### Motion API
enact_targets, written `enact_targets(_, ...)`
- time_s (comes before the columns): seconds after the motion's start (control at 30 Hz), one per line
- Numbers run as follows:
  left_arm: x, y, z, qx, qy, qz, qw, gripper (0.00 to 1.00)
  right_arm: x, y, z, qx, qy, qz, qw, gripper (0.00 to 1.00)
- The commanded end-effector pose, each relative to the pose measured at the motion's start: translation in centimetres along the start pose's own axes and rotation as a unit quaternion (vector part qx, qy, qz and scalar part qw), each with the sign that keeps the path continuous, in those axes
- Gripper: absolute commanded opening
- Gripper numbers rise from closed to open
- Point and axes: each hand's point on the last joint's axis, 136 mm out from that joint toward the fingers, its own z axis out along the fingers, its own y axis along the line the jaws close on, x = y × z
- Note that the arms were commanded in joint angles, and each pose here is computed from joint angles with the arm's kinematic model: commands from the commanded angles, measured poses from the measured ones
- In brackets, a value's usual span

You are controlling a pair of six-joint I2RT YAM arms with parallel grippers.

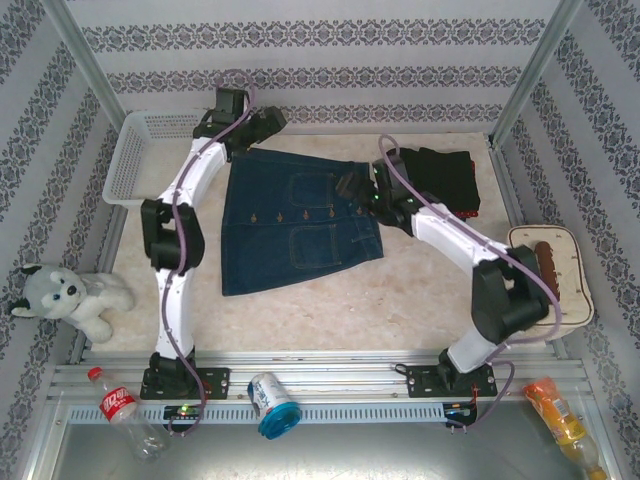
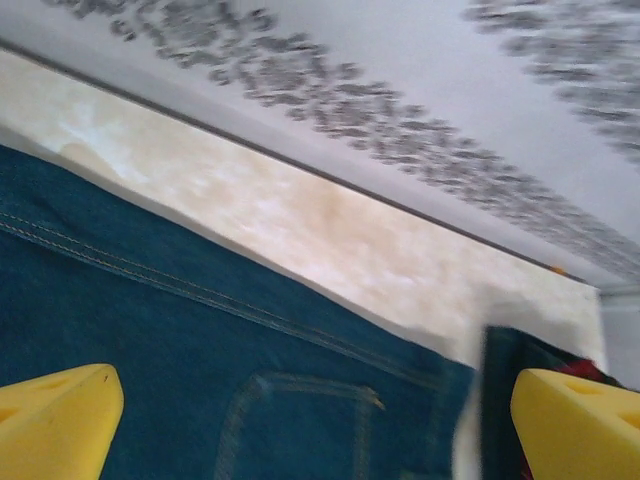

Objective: Fold and stack the skirts

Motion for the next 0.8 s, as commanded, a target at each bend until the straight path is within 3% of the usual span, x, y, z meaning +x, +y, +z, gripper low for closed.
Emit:
enact_targets(0.0, 0.2, -2.3, -3.9, 0.032, -0.045, 0.018, 0.998, 1.00, 2.6, -4.2, -1.7, 0.053, 0.028, -0.019, 0.998, 0.98)
enact_targets(0.2, 6.8, 1.4, -10.7, 0.024, -0.054, -0.033, 0.998, 1.00, 5.0, -9.3, -4.2, 0.080, 0.055, 0.015, 0.995, 0.98)
enact_targets(0.47, 16.8, 11.6, -20.1, -0.131, -0.029, -0.084, 0.987, 1.00, 6.5, -13.9, -4.6, 0.048, 0.104, 0.130, 0.985, 0.97)
enact_targets(0.6, 19.3, 15.0, -24.2, -0.173, -0.055, -0.119, 0.976, 1.00, 7.3, -13.8, -4.2, 0.023, 0.114, 0.167, 0.979, 0.96)
enact_targets(0.77, 20.7, 17.6, -26.4, -0.203, -0.068, -0.157, 0.964, 1.00, 7.8, -13.6, -3.0, -0.002, 0.117, 0.202, 0.972, 0.91)
